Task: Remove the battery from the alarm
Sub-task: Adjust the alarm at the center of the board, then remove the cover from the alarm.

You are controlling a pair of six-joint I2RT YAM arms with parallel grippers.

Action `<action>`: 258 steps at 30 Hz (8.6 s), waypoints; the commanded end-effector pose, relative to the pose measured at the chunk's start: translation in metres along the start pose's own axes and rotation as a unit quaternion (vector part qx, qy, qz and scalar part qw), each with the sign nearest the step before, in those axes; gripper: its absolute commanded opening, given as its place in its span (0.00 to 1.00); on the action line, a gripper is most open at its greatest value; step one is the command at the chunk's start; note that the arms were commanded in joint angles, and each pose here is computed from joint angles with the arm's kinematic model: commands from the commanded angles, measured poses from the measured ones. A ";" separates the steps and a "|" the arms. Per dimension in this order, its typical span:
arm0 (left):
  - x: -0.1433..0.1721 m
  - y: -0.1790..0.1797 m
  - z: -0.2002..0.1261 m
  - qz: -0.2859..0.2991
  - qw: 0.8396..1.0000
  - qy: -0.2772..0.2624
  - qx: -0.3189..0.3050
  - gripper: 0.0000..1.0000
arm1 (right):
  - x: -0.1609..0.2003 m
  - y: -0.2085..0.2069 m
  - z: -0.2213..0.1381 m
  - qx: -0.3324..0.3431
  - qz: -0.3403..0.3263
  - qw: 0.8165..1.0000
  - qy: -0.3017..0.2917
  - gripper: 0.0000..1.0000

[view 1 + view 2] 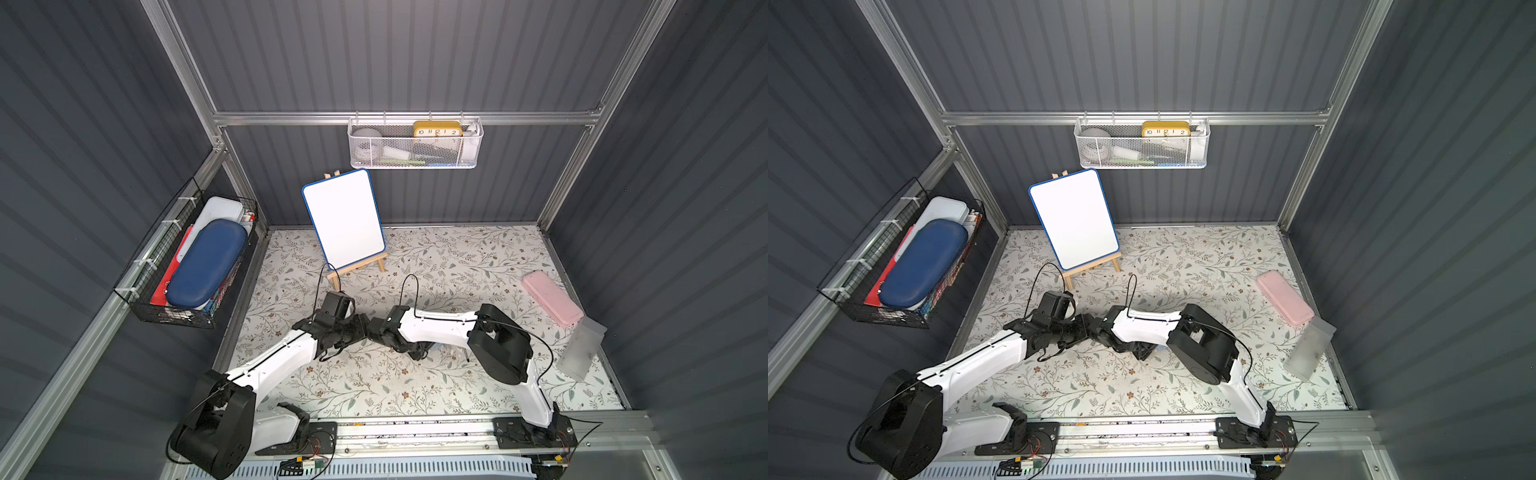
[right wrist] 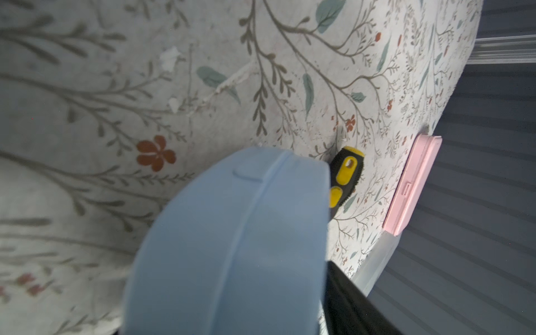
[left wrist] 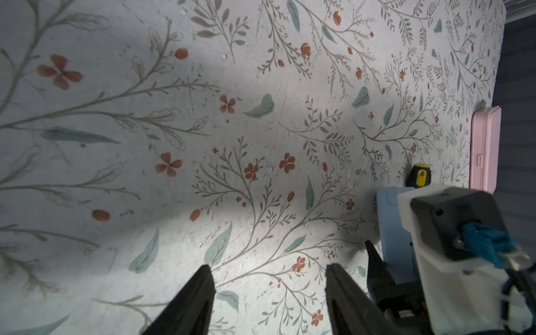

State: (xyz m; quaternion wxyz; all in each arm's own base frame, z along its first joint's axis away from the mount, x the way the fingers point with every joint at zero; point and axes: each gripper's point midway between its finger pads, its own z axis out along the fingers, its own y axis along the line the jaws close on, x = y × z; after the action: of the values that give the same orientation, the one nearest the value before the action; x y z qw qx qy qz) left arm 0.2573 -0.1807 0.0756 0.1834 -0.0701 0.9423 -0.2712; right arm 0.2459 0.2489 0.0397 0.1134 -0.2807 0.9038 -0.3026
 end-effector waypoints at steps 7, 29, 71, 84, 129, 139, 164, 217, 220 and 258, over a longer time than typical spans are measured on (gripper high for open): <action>0.000 -0.016 -0.016 0.006 1.000 -0.004 0.028 0.69 | 0.007 0.038 -0.020 -0.097 -0.016 0.995 0.023 0.74; -0.003 -0.033 -0.029 0.025 0.997 -0.014 0.065 0.76 | 0.009 0.073 -0.036 -0.136 -0.059 0.988 0.044 0.85; 0.012 -0.062 0.069 0.124 0.985 0.090 0.074 0.00 | 0.081 0.039 -0.022 -0.352 0.242 0.901 0.083 0.00; 0.009 -0.082 0.107 0.130 0.980 0.112 0.100 0.00 | 0.066 0.031 0.022 -0.340 0.296 0.887 0.102 0.00; 0.025 -0.057 0.009 0.163 0.981 0.107 0.014 0.60 | -0.023 -0.013 -0.053 -0.525 0.199 0.825 -0.064 0.45; 0.056 -0.070 0.018 0.153 0.974 0.151 0.066 0.51 | -0.016 -0.003 -0.048 -0.543 0.195 0.815 -0.047 0.45; 0.053 -0.064 0.045 0.153 0.974 0.157 0.049 0.43 | -0.001 0.005 -0.028 -0.503 0.205 0.839 0.008 0.42; 0.066 -0.045 0.057 0.142 0.974 0.171 0.035 0.39 | -0.013 0.004 -0.040 -0.495 0.195 0.847 -0.008 0.40; 0.066 -0.046 0.056 0.141 0.975 0.170 0.036 0.39 | -0.013 0.007 -0.040 -0.498 0.194 0.845 -0.007 0.40; 0.071 -0.054 0.058 0.134 0.974 0.175 0.059 0.38 | -0.011 0.026 -0.025 -0.491 0.194 0.849 0.017 0.36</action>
State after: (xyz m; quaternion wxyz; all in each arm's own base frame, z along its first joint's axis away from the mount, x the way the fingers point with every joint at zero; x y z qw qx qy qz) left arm 0.2258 -0.2723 0.0466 0.0750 0.1203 0.9405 -0.3089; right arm 0.2373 0.2818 0.0543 0.0133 -0.1148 0.9699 0.2141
